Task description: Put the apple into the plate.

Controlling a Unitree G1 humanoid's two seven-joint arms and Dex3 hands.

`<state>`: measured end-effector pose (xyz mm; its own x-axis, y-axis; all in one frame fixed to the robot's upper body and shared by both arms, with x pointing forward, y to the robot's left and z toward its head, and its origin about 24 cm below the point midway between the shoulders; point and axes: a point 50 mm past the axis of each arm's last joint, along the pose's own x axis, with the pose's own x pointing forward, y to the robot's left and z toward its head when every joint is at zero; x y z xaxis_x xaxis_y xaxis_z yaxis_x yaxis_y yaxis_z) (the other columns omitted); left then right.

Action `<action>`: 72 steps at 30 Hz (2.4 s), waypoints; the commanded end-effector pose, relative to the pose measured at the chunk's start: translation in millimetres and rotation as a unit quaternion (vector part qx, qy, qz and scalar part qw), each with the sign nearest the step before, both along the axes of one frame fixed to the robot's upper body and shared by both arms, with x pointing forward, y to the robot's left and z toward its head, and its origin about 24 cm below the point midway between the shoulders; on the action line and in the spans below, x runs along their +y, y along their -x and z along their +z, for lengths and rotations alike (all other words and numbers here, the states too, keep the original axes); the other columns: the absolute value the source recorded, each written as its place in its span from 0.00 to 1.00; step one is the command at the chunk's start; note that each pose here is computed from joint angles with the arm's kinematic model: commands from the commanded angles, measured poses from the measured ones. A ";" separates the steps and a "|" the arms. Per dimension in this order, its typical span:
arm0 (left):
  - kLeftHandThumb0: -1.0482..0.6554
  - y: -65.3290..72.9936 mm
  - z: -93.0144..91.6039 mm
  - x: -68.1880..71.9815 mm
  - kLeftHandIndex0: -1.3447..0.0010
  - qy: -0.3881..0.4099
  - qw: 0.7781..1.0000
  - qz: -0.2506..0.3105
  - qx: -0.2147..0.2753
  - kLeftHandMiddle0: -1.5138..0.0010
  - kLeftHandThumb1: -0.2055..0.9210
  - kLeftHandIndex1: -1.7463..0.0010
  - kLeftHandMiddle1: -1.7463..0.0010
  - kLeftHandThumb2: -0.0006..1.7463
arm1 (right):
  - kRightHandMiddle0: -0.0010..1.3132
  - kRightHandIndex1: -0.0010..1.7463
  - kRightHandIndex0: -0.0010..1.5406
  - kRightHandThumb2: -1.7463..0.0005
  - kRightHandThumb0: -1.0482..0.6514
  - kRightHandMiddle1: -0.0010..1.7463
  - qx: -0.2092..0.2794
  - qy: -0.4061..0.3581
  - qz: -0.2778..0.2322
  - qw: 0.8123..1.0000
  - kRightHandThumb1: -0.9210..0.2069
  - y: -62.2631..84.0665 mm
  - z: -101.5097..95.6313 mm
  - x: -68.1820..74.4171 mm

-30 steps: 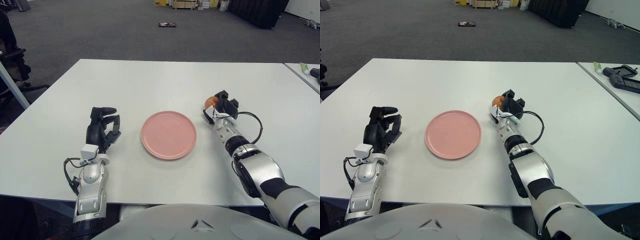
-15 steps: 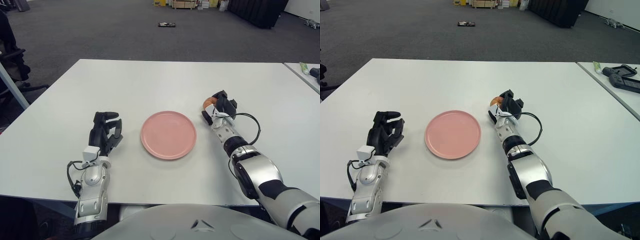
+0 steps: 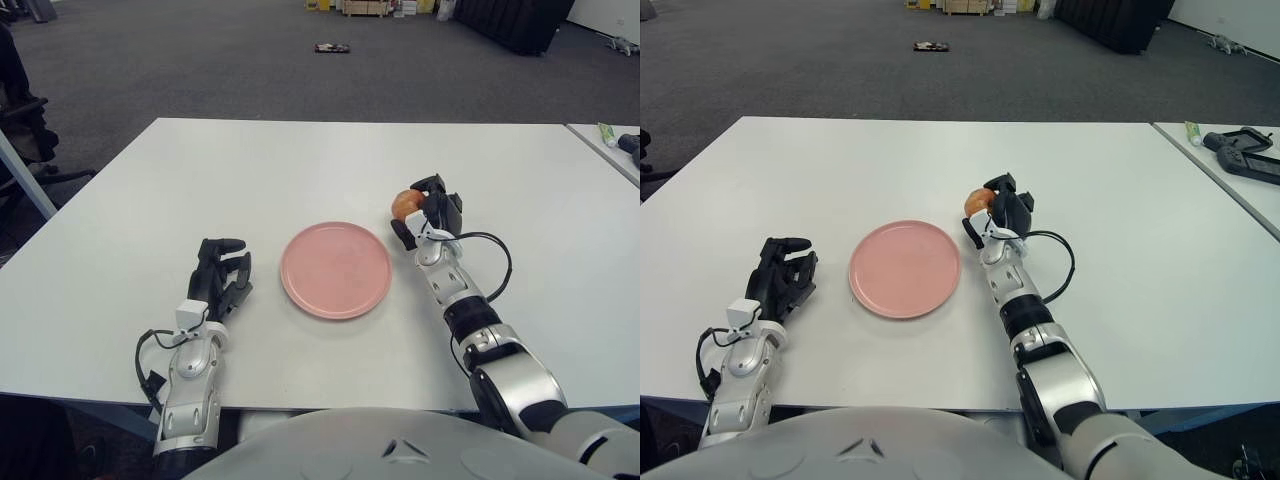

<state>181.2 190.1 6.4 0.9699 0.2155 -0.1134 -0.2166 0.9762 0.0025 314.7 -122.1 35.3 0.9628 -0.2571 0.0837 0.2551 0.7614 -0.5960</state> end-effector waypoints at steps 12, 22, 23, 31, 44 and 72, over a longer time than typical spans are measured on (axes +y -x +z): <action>0.41 1.2 -18.0 -6.2 0.85 0.014 0.999 -0.032 0.023 0.72 1.00 0.00 0.15 0.31 | 0.52 0.95 0.61 0.00 0.61 1.00 -0.070 -0.004 0.165 0.984 0.89 36.7 48.4 18.9; 0.41 5.1 -21.4 -10.5 0.86 0.021 0.999 -0.028 0.037 0.75 1.00 0.00 0.16 0.31 | 0.52 0.95 0.61 0.00 0.61 1.00 -0.051 0.001 0.266 0.963 0.89 62.8 46.2 27.1; 0.41 5.3 -21.5 -10.6 0.86 0.022 0.999 -0.028 0.038 0.75 1.00 0.00 0.16 0.31 | 0.52 0.95 0.61 0.00 0.61 1.00 -0.050 0.002 0.272 0.961 0.89 65.0 45.8 27.6; 0.41 5.5 -22.2 -11.7 0.86 0.029 0.998 -0.021 0.048 0.74 1.00 0.00 0.16 0.31 | 0.52 0.95 0.61 0.00 0.61 1.00 -0.011 0.002 0.350 0.937 0.89 79.7 40.1 33.5; 0.41 5.8 -21.1 -13.8 0.86 0.035 0.998 -0.018 0.054 0.75 1.00 0.00 0.17 0.31 | 0.53 0.96 0.61 0.00 0.61 1.00 0.077 0.029 0.438 0.895 0.89 84.8 13.9 45.0; 0.41 8.3 -18.0 -14.0 0.86 0.016 0.999 -0.024 0.041 0.75 1.00 0.00 0.16 0.31 | 0.52 1.00 0.59 0.01 0.61 0.96 0.093 0.166 0.424 0.885 0.87 80.3 -32.4 61.1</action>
